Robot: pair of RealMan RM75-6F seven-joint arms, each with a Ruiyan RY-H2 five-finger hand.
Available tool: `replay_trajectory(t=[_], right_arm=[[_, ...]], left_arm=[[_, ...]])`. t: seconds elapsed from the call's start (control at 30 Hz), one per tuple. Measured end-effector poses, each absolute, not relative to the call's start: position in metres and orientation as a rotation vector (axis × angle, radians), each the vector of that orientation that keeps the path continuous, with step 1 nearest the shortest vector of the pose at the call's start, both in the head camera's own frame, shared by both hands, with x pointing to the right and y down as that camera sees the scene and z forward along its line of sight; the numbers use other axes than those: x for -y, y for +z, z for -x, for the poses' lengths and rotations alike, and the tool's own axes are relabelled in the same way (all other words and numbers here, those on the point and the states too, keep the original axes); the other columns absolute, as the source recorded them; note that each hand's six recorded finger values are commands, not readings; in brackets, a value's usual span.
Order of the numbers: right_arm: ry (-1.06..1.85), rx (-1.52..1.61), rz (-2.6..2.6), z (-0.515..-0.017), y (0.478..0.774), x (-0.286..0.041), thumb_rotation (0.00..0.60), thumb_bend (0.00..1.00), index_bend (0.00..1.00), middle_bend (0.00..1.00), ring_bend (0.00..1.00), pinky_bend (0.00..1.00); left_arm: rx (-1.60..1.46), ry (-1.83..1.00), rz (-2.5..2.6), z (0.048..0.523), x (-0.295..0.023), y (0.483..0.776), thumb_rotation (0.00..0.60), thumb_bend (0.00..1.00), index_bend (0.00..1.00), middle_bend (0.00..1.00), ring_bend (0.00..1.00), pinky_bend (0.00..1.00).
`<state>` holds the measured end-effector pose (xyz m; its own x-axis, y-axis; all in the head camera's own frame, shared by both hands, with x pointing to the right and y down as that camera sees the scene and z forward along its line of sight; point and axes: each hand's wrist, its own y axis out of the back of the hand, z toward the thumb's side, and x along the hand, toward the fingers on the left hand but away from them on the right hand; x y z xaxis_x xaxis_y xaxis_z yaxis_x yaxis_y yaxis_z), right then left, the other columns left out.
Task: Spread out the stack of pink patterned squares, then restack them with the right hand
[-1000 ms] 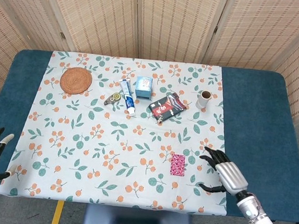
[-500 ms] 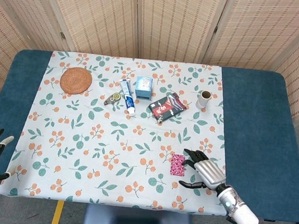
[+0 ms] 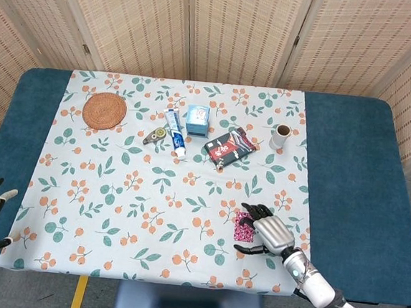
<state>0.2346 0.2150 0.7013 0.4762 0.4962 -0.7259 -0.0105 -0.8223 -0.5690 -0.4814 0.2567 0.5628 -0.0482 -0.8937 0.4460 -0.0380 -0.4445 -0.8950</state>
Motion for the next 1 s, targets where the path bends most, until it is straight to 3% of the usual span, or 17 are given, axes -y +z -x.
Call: replay_trajectory(t=[0.6, 1.0], right_arm=[[1.338, 0.367, 2.203, -0.234, 0.709, -0.222, 0.108, 0.26, 0.27, 0.04, 0.00, 0.00], [1.449, 0.398, 2.156, -0.276, 0.702, -0.228, 0.108, 0.26, 0.27, 0.05, 0.00, 0.00]], left_arm=[[-1.020, -1.582, 1.537, 0.484, -0.259, 0.563, 0.600, 0.28, 0.24, 0.06, 0.14, 0.00], [-1.019, -1.578, 1.536, 0.482, -0.260, 0.560, 0.600, 0.28, 0.25, 0.07, 0.15, 0.00]])
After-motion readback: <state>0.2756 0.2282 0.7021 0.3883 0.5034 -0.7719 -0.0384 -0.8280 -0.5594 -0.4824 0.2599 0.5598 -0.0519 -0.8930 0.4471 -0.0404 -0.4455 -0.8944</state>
